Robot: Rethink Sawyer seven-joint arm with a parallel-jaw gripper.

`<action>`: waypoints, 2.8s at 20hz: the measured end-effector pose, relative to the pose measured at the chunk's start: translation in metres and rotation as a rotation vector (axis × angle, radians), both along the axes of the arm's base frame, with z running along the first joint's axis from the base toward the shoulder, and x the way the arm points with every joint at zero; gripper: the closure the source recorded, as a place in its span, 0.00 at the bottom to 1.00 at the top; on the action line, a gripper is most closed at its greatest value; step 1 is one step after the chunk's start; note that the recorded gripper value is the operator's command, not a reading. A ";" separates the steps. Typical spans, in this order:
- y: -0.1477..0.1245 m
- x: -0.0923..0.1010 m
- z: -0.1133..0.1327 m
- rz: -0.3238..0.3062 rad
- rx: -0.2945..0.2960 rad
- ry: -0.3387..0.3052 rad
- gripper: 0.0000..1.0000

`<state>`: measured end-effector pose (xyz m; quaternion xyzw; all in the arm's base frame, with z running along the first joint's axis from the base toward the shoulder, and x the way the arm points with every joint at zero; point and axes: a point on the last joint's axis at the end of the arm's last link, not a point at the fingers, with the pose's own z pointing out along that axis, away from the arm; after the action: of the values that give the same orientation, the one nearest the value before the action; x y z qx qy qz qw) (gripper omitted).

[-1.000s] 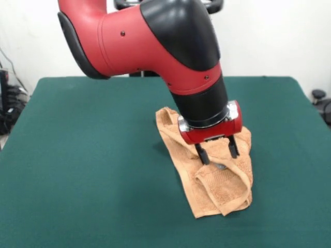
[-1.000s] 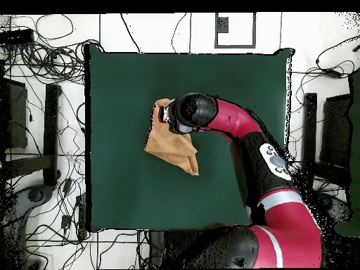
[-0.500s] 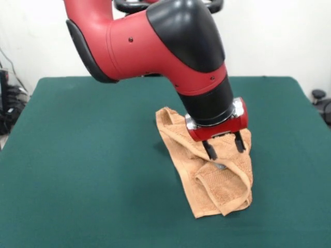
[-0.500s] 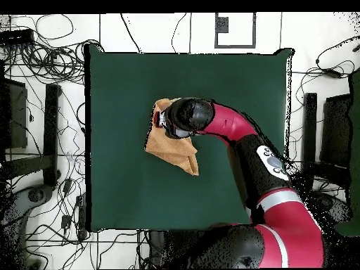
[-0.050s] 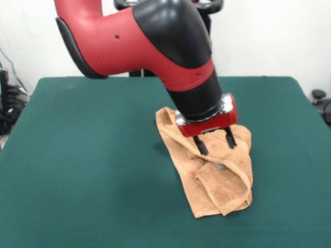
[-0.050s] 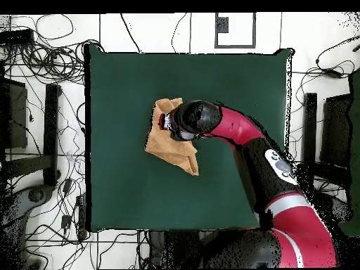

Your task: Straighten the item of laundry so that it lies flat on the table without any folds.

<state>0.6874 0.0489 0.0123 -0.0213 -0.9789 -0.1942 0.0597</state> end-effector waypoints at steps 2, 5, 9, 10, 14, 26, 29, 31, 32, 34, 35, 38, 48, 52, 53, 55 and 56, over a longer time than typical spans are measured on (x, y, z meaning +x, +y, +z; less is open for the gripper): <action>-0.012 0.001 0.007 -0.013 -0.005 -0.006 0.00; -0.026 0.003 0.015 -0.027 -0.015 -0.018 0.00; -0.045 0.007 0.024 -0.041 -0.031 -0.036 0.00; -0.049 0.008 0.025 -0.045 -0.033 -0.039 0.00; -0.053 0.009 0.028 -0.051 -0.036 -0.043 0.00; -0.058 0.006 0.026 -0.030 -0.053 -0.050 0.00; -0.061 0.004 0.025 -0.028 -0.058 -0.050 0.00; -0.065 0.004 0.025 -0.032 -0.060 -0.050 0.00; -0.066 0.004 0.025 -0.033 -0.060 -0.050 0.00; -0.068 0.004 0.024 -0.036 -0.059 -0.049 0.00; -0.069 0.003 0.023 -0.038 -0.058 -0.048 0.00; -0.071 0.002 0.021 -0.041 -0.056 -0.044 0.00; -0.070 -0.012 -0.003 -0.049 -0.009 0.016 0.00; -0.064 -0.018 -0.012 -0.042 0.010 0.040 0.00; -0.063 -0.019 -0.014 -0.041 0.013 0.045 0.00; -0.059 -0.022 -0.018 -0.038 0.023 0.059 0.00; -0.058 -0.024 -0.020 -0.035 0.027 0.066 0.00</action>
<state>0.6632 -0.0087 -0.0076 -0.0440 -0.9731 -0.2078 0.0887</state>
